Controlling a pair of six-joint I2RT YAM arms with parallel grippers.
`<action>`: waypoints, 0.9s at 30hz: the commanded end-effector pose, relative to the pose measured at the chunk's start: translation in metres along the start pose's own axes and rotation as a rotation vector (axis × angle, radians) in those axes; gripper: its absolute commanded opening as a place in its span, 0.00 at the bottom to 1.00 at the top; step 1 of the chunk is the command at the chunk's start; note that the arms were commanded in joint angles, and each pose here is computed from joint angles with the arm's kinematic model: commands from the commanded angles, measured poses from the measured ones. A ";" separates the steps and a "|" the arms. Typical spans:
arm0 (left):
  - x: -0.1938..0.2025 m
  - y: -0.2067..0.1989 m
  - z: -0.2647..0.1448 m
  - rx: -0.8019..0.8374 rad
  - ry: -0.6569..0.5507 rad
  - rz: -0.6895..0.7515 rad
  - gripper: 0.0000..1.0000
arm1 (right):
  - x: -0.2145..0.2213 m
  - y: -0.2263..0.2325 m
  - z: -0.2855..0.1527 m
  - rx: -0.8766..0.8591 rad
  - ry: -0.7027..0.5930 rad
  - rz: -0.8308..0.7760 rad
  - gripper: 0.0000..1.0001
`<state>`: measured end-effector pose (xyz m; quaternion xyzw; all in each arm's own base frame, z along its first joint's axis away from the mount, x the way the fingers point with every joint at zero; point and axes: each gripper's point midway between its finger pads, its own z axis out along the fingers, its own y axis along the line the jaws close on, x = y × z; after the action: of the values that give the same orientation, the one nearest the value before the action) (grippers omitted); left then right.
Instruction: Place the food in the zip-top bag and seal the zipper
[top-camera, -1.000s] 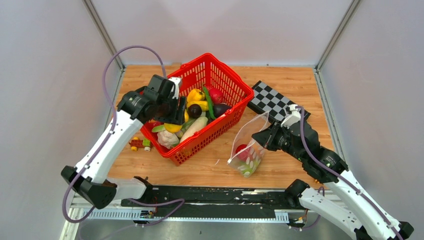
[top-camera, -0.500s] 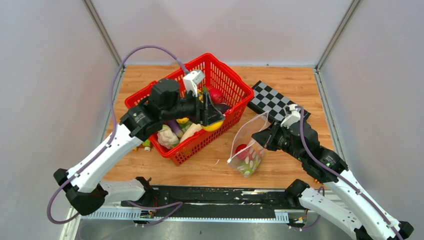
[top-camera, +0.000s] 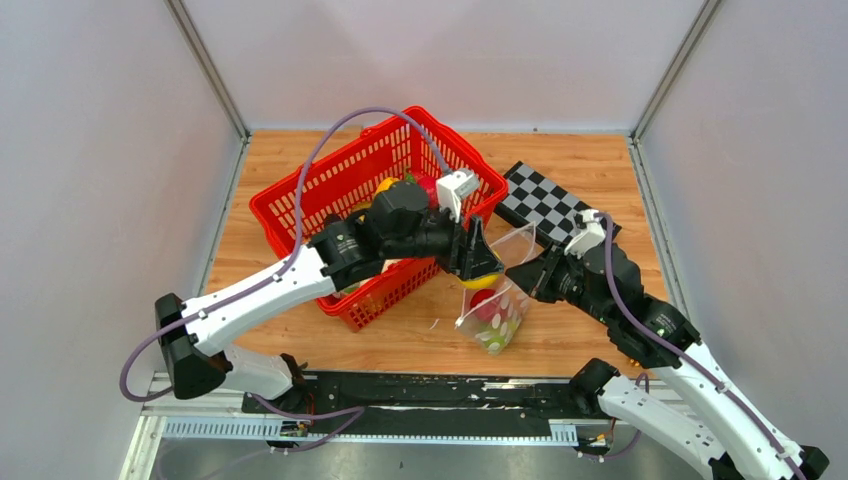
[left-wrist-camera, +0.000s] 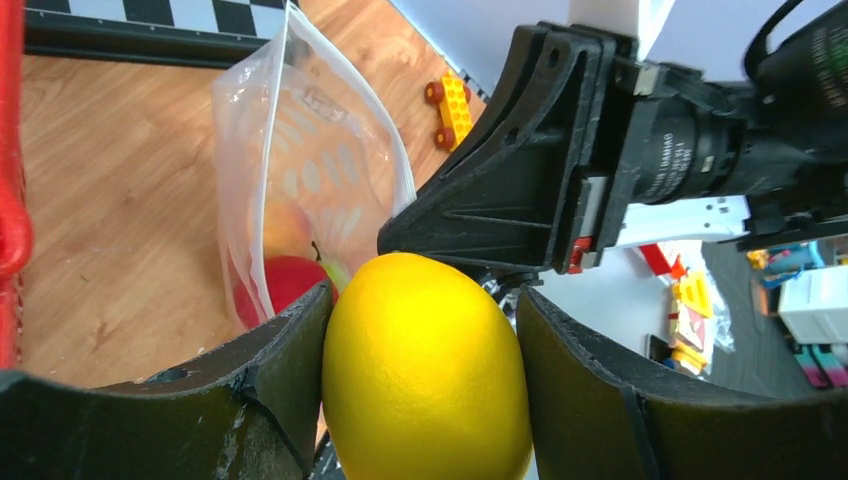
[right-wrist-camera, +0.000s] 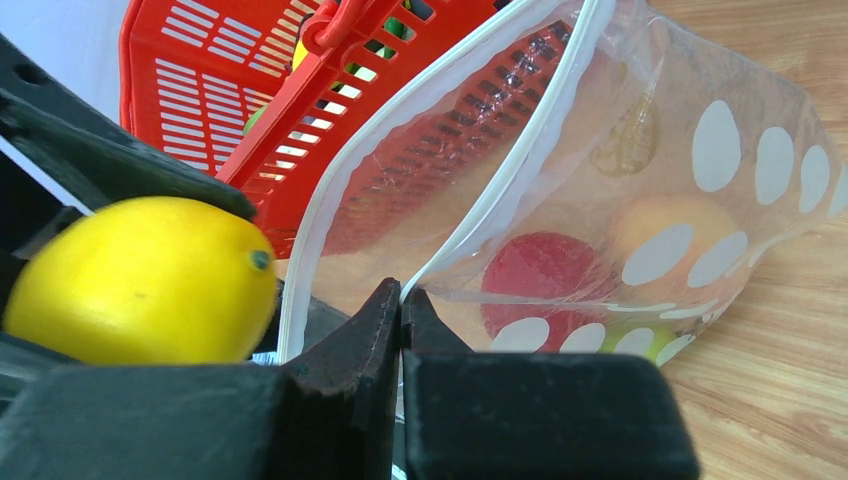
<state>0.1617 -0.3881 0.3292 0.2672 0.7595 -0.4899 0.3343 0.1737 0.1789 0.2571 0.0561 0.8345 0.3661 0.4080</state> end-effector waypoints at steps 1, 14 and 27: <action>0.004 0.001 0.020 -0.023 -0.021 0.073 0.59 | -0.020 0.018 -0.012 -0.056 -0.065 -0.010 0.02; 0.026 0.047 0.045 -0.226 0.023 0.119 0.65 | -0.019 0.017 -0.015 -0.055 -0.064 -0.007 0.02; 0.011 0.030 0.047 -0.169 -0.008 0.136 0.95 | -0.020 0.013 -0.017 -0.042 -0.082 -0.007 0.03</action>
<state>0.1926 -0.4063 0.2505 0.2761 0.8130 -0.3607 0.3642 0.1691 0.1725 0.2639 0.0589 0.8292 0.3682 0.4165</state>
